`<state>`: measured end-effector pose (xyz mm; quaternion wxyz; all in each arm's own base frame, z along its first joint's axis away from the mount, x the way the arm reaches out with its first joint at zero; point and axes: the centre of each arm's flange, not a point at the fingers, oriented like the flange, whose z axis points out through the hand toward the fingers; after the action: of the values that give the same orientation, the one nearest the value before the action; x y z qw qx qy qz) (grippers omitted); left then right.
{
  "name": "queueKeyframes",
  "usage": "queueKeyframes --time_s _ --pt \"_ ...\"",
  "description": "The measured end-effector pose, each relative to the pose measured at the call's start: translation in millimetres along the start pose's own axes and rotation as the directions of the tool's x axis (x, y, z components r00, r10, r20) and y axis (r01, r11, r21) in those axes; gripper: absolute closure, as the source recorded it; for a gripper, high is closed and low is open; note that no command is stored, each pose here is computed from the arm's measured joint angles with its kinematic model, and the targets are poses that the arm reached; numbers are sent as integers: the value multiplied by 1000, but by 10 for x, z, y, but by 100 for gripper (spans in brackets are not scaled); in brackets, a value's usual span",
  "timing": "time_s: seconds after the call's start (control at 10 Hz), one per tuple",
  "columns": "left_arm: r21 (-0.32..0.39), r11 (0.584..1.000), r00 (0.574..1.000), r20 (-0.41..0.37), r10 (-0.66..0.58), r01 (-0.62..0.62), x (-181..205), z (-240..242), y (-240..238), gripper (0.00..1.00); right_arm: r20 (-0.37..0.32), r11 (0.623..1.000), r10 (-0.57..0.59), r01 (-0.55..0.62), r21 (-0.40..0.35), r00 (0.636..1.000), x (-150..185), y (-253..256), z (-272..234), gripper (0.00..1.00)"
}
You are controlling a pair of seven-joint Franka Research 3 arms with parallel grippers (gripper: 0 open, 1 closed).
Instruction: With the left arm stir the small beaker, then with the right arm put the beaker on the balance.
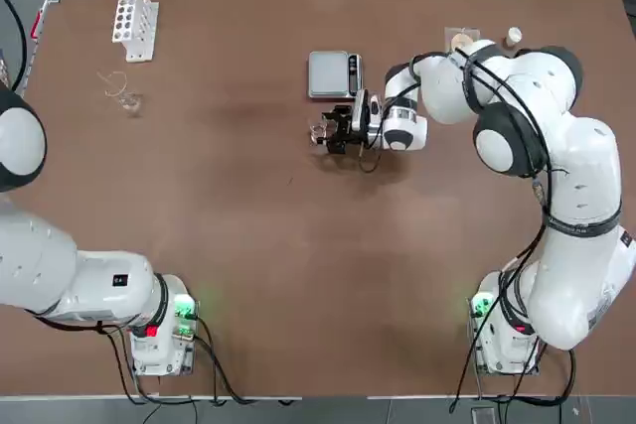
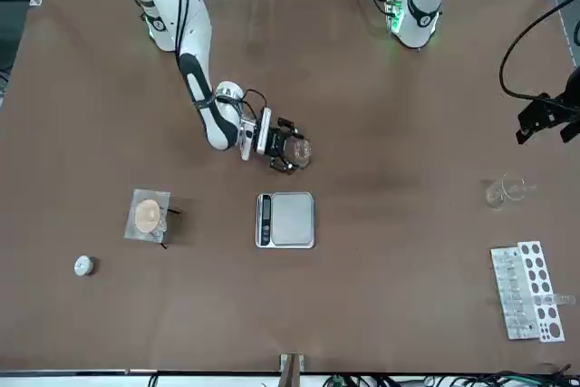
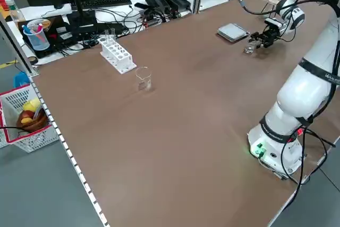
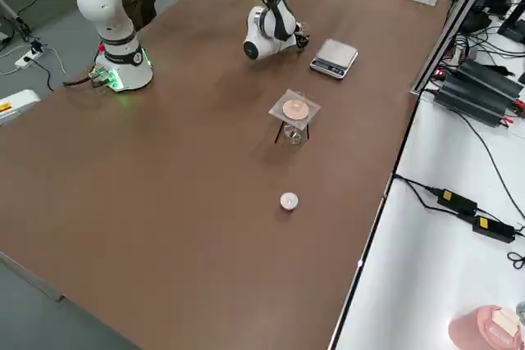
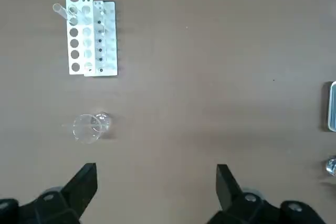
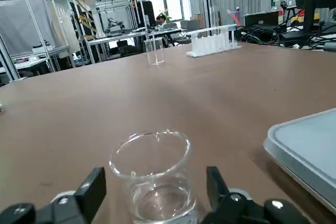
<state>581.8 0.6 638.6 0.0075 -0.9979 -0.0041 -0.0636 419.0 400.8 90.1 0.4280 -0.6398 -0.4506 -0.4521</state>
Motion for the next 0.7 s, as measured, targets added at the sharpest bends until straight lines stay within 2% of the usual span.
queueKeyframes --time_s 0.1,0.2,0.3,0.7 --pt "0 1000 1000 0 1 -1 0 0 4 0 -2 1000 -1 1 -1 1000 8 9 3 17" --pt "0 1000 1000 0 2 -2 0 0 10 0 -2 1000 -3 3 -2 1000 13 17 3 26" --pt "0 1000 1000 0 3 -3 0 -1 16 0 -5 1000 -3 3 -3 1000 19 25 3 42" --pt "-1 1000 1000 0 5 -5 0 -1 26 0 -16 1000 -3 3 -13 1000 31 93 -28 42"
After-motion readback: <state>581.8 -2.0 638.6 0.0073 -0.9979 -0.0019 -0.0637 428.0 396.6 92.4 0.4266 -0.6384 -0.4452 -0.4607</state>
